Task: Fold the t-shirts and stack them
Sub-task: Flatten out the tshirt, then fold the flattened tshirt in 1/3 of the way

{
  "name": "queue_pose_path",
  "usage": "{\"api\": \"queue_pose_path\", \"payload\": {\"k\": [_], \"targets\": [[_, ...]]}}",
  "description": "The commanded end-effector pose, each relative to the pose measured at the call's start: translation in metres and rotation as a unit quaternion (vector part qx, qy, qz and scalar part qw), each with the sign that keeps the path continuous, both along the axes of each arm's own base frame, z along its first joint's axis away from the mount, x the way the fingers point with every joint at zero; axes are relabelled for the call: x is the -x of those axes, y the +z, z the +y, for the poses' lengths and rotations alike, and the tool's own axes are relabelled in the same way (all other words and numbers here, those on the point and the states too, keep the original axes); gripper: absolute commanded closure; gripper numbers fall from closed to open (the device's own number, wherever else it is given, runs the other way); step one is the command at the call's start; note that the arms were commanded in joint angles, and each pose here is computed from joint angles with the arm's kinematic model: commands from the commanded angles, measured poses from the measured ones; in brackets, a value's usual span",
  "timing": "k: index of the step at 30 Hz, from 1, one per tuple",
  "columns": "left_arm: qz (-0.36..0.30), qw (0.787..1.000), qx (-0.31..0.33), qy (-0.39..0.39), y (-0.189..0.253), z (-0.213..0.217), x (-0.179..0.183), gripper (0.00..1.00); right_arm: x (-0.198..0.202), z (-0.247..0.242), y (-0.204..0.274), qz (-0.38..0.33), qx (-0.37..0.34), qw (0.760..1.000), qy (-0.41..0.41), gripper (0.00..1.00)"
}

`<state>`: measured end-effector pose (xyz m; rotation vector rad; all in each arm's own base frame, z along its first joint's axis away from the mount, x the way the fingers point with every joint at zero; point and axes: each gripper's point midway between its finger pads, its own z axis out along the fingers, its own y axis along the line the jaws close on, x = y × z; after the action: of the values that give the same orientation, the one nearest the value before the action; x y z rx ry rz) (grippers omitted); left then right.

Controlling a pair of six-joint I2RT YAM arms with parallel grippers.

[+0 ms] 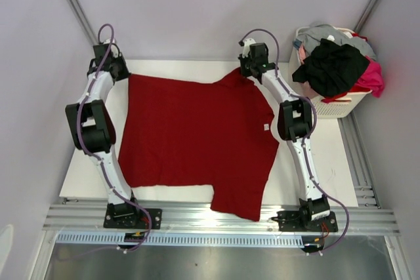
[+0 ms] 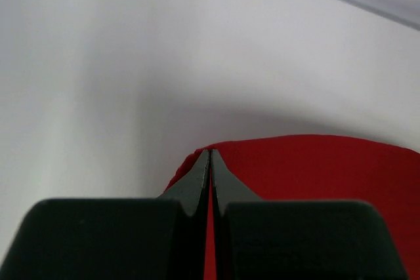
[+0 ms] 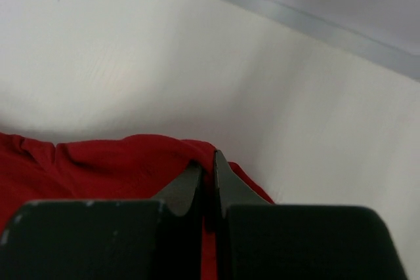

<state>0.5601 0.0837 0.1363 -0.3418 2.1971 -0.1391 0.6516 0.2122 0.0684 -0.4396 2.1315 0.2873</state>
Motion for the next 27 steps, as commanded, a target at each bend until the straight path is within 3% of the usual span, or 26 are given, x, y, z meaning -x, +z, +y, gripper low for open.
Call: {"api": "queue_pose_path", "payload": {"k": [1, 7, 15, 20, 22, 25, 27], "targets": [[-0.056, 0.998, -0.023, 0.025, 0.047, 0.013, -0.027, 1.00, -0.039, -0.001, 0.057, -0.103, -0.031, 0.993, -0.038, 1.00], [-0.052, 0.999, -0.003, 0.012, 0.044, 0.009, -0.044, 1.00, -0.058, -0.006, 0.107, -0.179, -0.041, 0.981, -0.058, 1.00], [-0.049, 0.999, -0.006, -0.013, 0.038, 0.004, -0.045, 1.00, -0.051, -0.006, 0.117, -0.177, -0.032, 0.983, -0.038, 1.00], [-0.060, 0.994, -0.020, -0.093, 0.040, -0.012, -0.042, 1.00, -0.032, -0.003, 0.119, -0.151, -0.020, 0.988, -0.019, 1.00], [-0.070, 0.984, -0.041, -0.159, 0.038, -0.024, -0.032, 1.00, -0.020, 0.000, 0.135, -0.152, -0.016, 0.988, -0.008, 1.00], [-0.115, 0.969, -0.095, -0.195, 0.063, -0.025, -0.029, 1.00, -0.004, -0.002, 0.145, -0.142, -0.011, 0.990, -0.001, 1.00], [-0.112, 0.958, -0.115, -0.236, 0.052, -0.030, -0.018, 1.00, 0.007, -0.006, 0.138, -0.125, -0.003, 0.992, 0.001, 1.00]]}}
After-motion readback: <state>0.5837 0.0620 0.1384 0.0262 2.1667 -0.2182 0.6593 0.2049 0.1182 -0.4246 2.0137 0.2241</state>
